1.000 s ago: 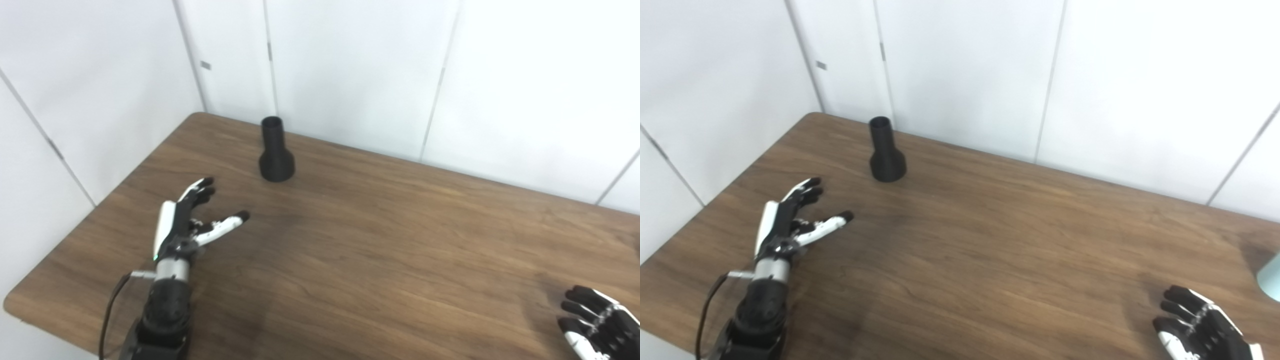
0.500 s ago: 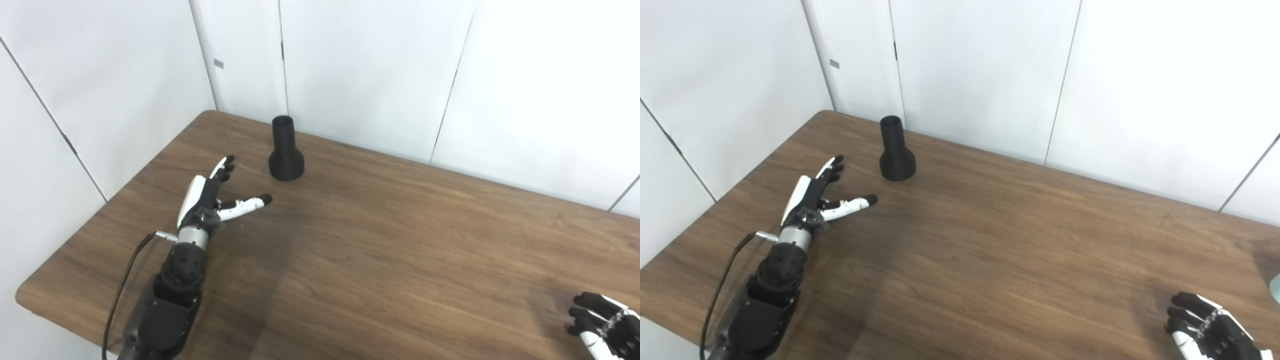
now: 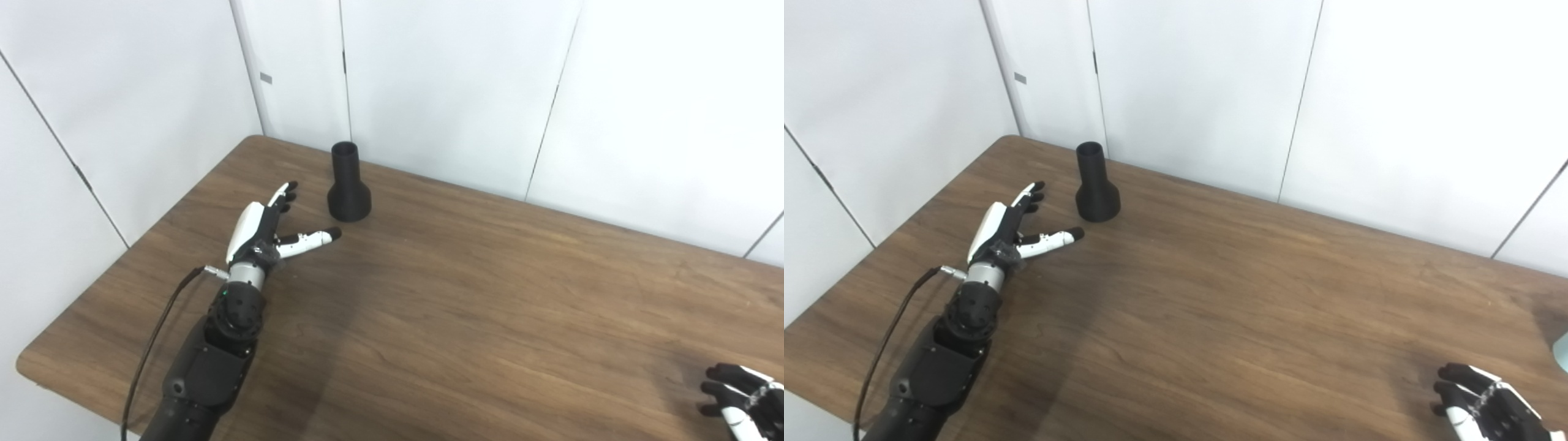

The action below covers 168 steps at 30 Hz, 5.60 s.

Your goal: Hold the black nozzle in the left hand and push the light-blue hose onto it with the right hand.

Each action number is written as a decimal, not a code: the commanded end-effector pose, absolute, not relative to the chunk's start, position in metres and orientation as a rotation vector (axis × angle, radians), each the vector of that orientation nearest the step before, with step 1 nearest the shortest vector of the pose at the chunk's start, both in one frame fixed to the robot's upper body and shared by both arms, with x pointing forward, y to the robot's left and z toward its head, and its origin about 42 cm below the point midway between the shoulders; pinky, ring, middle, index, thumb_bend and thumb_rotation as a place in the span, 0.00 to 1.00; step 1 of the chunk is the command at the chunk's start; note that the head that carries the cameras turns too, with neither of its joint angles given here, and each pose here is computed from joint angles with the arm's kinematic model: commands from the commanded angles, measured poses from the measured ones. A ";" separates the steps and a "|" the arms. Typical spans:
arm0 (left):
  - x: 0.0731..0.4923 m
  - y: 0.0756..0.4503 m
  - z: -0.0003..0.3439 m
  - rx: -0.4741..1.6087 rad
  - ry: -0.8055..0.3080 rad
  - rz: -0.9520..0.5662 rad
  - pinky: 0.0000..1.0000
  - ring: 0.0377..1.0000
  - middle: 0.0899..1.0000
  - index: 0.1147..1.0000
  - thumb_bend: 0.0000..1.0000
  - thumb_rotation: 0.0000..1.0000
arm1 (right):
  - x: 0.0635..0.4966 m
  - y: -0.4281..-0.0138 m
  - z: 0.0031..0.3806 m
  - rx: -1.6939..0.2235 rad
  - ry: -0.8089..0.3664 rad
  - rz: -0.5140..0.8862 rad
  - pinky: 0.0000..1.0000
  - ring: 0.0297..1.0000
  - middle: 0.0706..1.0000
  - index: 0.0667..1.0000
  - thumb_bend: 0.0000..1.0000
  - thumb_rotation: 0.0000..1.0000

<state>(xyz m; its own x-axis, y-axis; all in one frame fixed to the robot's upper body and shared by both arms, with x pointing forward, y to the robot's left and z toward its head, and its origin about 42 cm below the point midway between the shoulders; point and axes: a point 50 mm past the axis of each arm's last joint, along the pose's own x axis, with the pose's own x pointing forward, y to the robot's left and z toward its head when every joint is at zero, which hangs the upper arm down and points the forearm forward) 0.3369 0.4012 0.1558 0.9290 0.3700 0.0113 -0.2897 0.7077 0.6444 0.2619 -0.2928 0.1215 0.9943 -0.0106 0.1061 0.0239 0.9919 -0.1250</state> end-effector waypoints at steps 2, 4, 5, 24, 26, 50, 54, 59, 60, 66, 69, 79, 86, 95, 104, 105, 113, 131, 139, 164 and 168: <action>0.336 0.407 0.170 0.796 0.124 0.377 0.82 0.88 0.90 0.94 1.00 0.52 | 0.265 -0.295 0.136 -0.150 -0.193 -0.002 0.51 0.63 0.64 0.60 0.30 0.42; 0.336 0.407 0.175 0.846 0.128 0.381 0.80 0.87 0.89 0.94 1.00 0.52 | 0.266 -0.295 0.136 -0.146 -0.193 -0.005 0.51 0.63 0.64 0.60 0.29 0.41; 0.336 0.406 0.179 0.894 0.129 0.385 0.79 0.86 0.89 0.93 1.00 0.51 | 0.266 -0.294 0.136 -0.143 -0.192 -0.008 0.51 0.63 0.64 0.60 0.28 0.40; 0.343 0.418 0.230 1.342 0.186 0.374 0.77 0.81 0.82 0.83 1.00 0.43 | 0.267 -0.293 0.136 -0.145 -0.179 -0.001 0.50 0.62 0.63 0.58 0.27 0.39; 0.344 0.421 0.230 1.339 0.190 0.377 0.78 0.82 0.82 0.83 1.00 0.43 | 0.267 -0.292 0.136 -0.146 -0.179 0.002 0.50 0.62 0.63 0.59 0.27 0.39; 0.350 0.393 0.174 0.995 0.230 0.326 0.68 0.78 0.82 0.82 1.00 0.48 | 0.263 -0.288 0.136 -0.151 -0.147 -0.007 0.52 0.64 0.65 0.60 0.32 0.43; 0.354 0.387 0.175 0.989 0.237 0.315 0.66 0.78 0.83 0.83 1.00 0.44 | 0.262 -0.286 0.136 -0.151 -0.148 -0.001 0.52 0.65 0.65 0.61 0.30 0.41; 0.359 0.383 0.172 0.992 0.241 0.305 0.62 0.75 0.81 0.82 1.00 0.46 | 0.261 -0.286 0.136 -0.150 -0.143 0.001 0.53 0.65 0.66 0.61 0.30 0.40; 0.359 0.382 0.172 0.993 0.240 0.302 0.62 0.75 0.81 0.82 1.00 0.45 | 0.260 -0.287 0.136 -0.153 -0.141 0.001 0.54 0.65 0.66 0.62 0.30 0.40; 0.363 0.376 0.179 1.005 0.222 0.288 0.64 0.75 0.80 0.81 1.00 0.43 | 0.258 -0.286 0.137 -0.148 -0.136 -0.005 0.53 0.65 0.66 0.61 0.29 0.38; 0.367 0.376 0.180 1.014 0.220 0.283 0.63 0.75 0.79 0.81 1.00 0.43 | 0.256 -0.286 0.138 -0.152 -0.141 -0.003 0.53 0.65 0.65 0.61 0.27 0.37; 0.375 0.374 0.178 1.000 0.269 0.242 0.63 0.76 0.80 0.82 1.00 0.41 | 0.252 -0.286 0.137 -0.154 -0.142 -0.006 0.52 0.64 0.65 0.61 0.29 0.39; 0.382 0.365 0.172 0.980 0.306 0.219 0.80 0.92 0.92 0.90 1.00 0.39 | 0.248 -0.285 0.140 -0.147 -0.135 -0.001 0.53 0.64 0.65 0.61 0.30 0.38; 0.390 0.359 0.172 0.971 0.317 0.202 0.84 0.93 0.93 0.91 1.00 0.40 | 0.245 -0.286 0.140 -0.158 -0.129 0.000 0.54 0.65 0.66 0.62 0.30 0.37; 0.401 0.350 0.173 0.940 0.340 0.171 0.79 0.92 0.93 0.91 1.00 0.39 | 0.242 -0.284 0.141 -0.164 -0.133 0.002 0.55 0.66 0.66 0.63 0.28 0.35; 0.402 0.348 0.173 0.941 0.337 0.168 0.79 0.91 0.92 0.91 1.00 0.38 | 0.241 -0.283 0.141 -0.166 -0.132 0.001 0.55 0.66 0.66 0.63 0.27 0.34; 0.408 0.332 0.176 0.967 0.296 0.159 0.77 0.89 0.89 0.88 1.00 0.38 | 0.239 -0.283 0.142 -0.183 -0.125 0.007 0.56 0.67 0.67 0.64 0.25 0.31; 0.429 0.304 0.176 0.979 0.212 0.079 0.72 0.82 0.83 0.86 1.00 0.38 | 0.236 -0.278 0.142 -0.202 -0.126 -0.002 0.55 0.65 0.66 0.64 0.25 0.24; 0.433 0.295 0.169 0.993 0.210 0.080 0.71 0.82 0.83 0.84 1.00 0.35 | 0.231 -0.274 0.143 -0.217 -0.112 0.006 0.55 0.64 0.66 0.64 0.23 0.20; 0.419 0.300 0.109 1.059 0.091 0.180 0.41 0.49 0.53 0.54 0.97 0.13 | 0.224 -0.271 0.151 -0.221 -0.115 0.020 0.56 0.65 0.66 0.65 0.23 0.10; 0.415 0.295 0.102 1.030 0.075 0.165 0.42 0.49 0.52 0.53 0.96 0.13 | 0.223 -0.271 0.153 -0.218 -0.110 0.024 0.57 0.66 0.67 0.65 0.22 0.06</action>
<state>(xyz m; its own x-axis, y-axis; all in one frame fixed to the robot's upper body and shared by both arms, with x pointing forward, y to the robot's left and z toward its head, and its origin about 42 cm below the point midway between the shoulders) 0.4286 0.3210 0.1408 0.9596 0.2336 0.1566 -0.2459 0.4264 0.8705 0.2223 -0.2712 0.1376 0.9988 0.0168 0.0464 -0.0066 0.9775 -0.2109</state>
